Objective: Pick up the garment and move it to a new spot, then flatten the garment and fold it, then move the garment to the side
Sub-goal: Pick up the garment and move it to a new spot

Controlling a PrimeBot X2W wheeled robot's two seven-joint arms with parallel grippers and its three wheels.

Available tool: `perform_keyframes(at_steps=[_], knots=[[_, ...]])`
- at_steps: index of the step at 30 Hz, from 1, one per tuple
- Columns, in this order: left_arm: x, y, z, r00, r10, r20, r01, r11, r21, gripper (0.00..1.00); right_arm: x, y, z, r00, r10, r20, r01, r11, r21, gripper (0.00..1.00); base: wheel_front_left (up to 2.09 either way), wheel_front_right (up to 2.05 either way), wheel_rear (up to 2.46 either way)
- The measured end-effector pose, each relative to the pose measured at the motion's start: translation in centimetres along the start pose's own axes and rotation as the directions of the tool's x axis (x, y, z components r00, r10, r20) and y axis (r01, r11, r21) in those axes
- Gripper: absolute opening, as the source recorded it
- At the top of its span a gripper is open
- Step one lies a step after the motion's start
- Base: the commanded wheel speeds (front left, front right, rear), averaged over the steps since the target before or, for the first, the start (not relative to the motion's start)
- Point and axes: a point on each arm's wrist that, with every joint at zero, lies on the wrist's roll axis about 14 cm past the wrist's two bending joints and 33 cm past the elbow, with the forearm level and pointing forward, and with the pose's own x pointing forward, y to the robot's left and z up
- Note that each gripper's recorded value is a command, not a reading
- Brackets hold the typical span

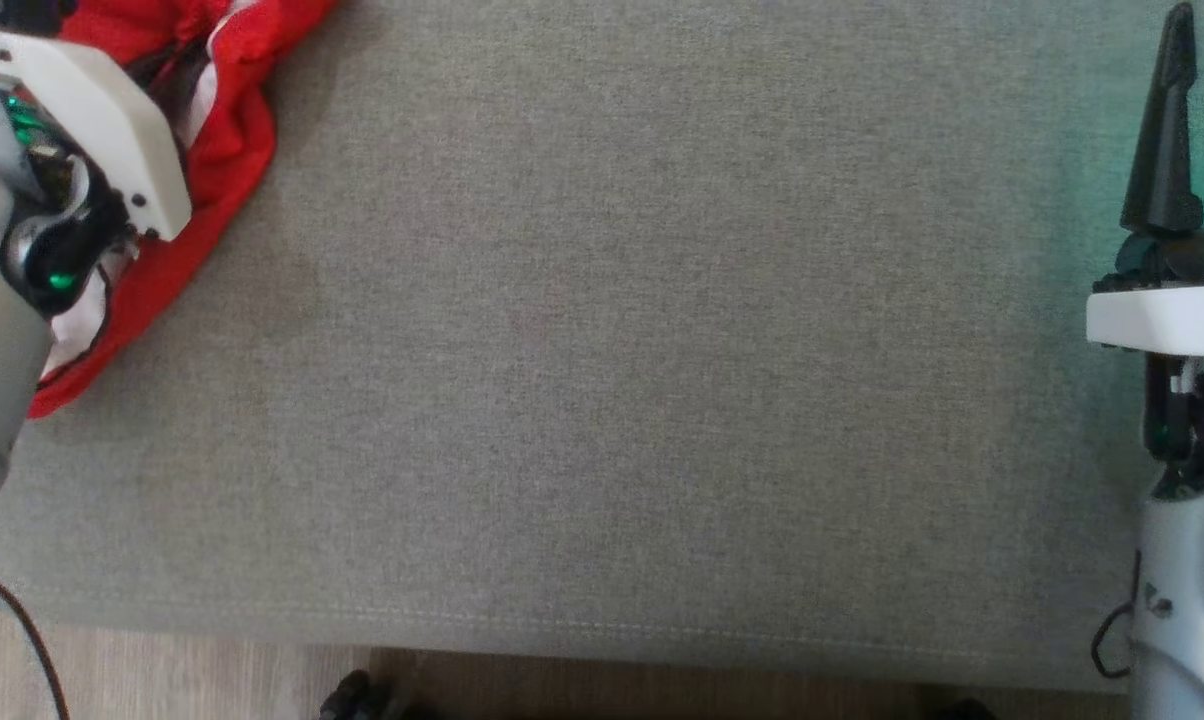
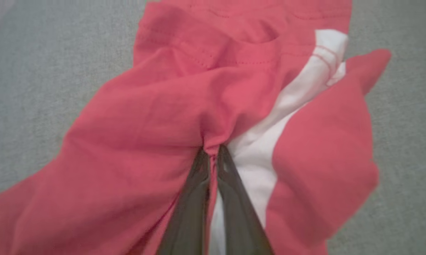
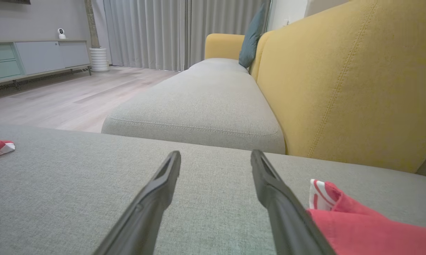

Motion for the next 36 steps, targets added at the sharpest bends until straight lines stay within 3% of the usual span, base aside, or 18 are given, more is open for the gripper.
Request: perform_keyframes(at_steps=[7,15,28,36], knots=[[-1.5,-0.1,3.3,0.976,0.021,0.215,-0.023,1.0,0.007,0.0,-0.7,-0.1,1.9,0.999,-0.003,0.037,0.002,1.0,0.018,1.0,0.0,0.0,0.0],[-5.1,-2.7,9.8,0.884,-0.016,0.468,0.02,1.0,-0.003,0.0,-3.4,0.9,3.5,0.998,0.026,0.06,-0.03,0.998,0.058,1.0,0.0,0.0,0.0],[-11.0,-14.6,15.5,0.716,-0.213,0.664,0.234,0.97,0.059,0.0,-8.8,-0.6,6.4,0.994,-0.021,0.109,0.011,0.996,0.091,1.0,0.0,0.0,0.0],[-12.4,-23.5,15.9,0.646,-0.375,0.664,0.395,0.91,0.13,0.0,-10.7,-3.2,7.6,0.986,-0.093,0.136,0.081,0.993,0.09,1.0,0.0,0.0,0.0]])
